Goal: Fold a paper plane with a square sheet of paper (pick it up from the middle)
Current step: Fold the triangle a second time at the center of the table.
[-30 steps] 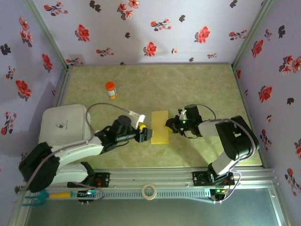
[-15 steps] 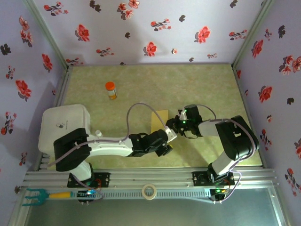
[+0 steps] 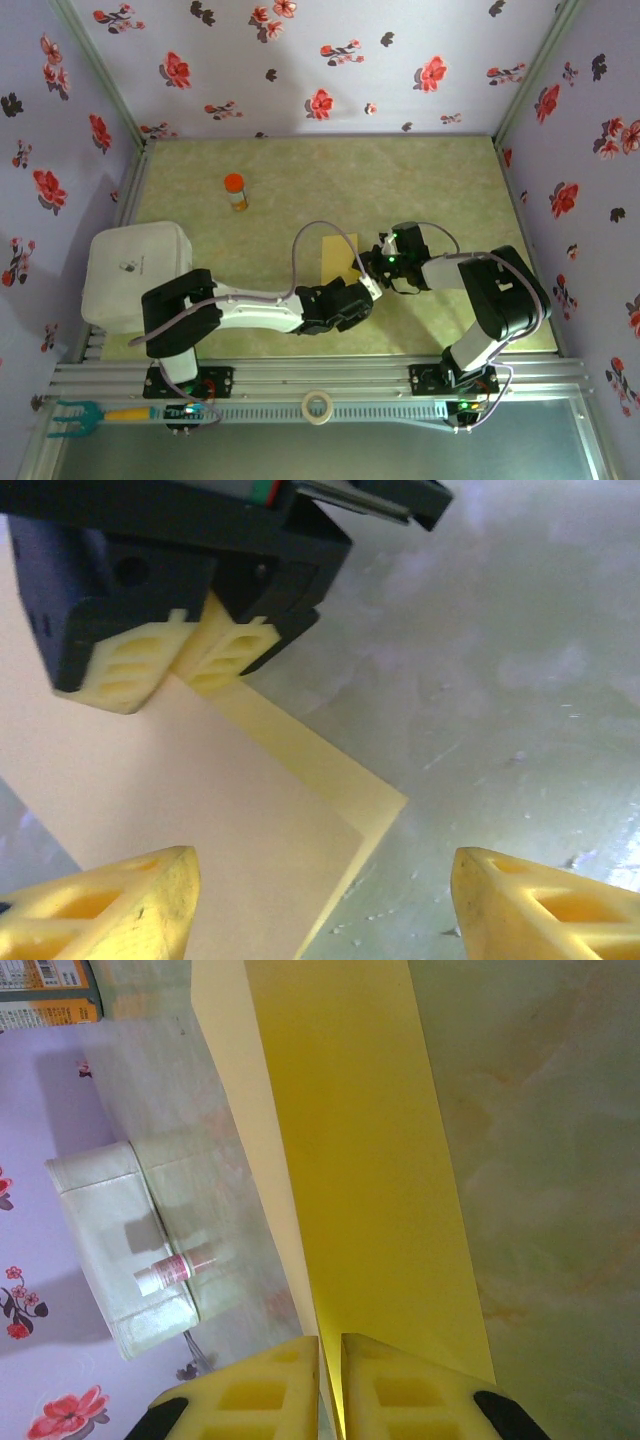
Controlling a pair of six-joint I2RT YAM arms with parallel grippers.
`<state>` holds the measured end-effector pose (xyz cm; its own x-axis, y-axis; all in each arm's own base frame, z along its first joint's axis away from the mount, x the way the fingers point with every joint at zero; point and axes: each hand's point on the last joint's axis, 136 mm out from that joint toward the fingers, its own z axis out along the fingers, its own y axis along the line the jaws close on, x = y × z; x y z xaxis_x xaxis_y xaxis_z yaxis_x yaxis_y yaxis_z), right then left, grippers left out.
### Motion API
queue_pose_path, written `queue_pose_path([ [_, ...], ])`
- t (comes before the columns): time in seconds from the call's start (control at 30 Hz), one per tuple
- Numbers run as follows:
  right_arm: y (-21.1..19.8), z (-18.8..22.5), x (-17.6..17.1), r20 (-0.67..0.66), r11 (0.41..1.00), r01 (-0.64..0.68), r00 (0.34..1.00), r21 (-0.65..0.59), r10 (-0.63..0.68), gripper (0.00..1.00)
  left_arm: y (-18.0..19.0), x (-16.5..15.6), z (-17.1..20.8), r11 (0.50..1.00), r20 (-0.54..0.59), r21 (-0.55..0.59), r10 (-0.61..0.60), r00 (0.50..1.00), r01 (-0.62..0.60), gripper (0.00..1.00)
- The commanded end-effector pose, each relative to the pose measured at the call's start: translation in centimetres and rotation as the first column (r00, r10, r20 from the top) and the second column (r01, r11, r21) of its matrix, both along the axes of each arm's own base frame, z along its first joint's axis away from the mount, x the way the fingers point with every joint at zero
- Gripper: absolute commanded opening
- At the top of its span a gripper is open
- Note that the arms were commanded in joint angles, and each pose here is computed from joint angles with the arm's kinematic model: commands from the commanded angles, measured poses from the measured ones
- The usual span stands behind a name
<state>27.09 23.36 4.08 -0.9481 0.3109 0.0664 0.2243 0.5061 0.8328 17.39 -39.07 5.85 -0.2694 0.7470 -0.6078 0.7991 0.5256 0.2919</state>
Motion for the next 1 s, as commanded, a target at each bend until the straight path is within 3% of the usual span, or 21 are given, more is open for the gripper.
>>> queue_pose_path([
  [0.0, 0.1, 0.2, 0.2, -0.006, 1.000, 0.005, 1.000, 0.016, -0.005, 0.15, 0.2, 0.8, 0.2, 0.999, 0.042, 0.020, 0.037, 0.998, -0.038, 0.65],
  [0.33, 0.0, 0.1, 0.1, -0.011, 1.000, 0.005, 1.000, 0.013, -0.005, 0.15, -0.1, 0.9, 0.0, 0.999, 0.035, 0.022, 0.043, 0.998, -0.043, 0.46],
  [0.73, -0.3, 0.2, 0.1, -0.007, 1.000, 0.015, 1.000, 0.003, -0.015, 0.17, -0.1, 1.0, 0.5, 0.999, 0.022, 0.003, 0.045, 0.999, -0.045, 0.05],
  [0.83, -0.8, 0.1, 0.0, -0.006, 1.000, 0.027, 1.000, -0.012, -0.027, 0.19, -0.1, 1.0, 0.8, 0.998, -0.007, -0.026, 0.049, 0.999, -0.050, 0.01],
  [0.97, -2.6, 0.3, 0.0, 0.004, 0.995, 0.068, 0.998, -0.068, -0.068, 0.27, -0.6, 1.0, 1.7, 0.986, -0.134, -0.152, 0.045, 0.990, -0.065, 0.00],
])
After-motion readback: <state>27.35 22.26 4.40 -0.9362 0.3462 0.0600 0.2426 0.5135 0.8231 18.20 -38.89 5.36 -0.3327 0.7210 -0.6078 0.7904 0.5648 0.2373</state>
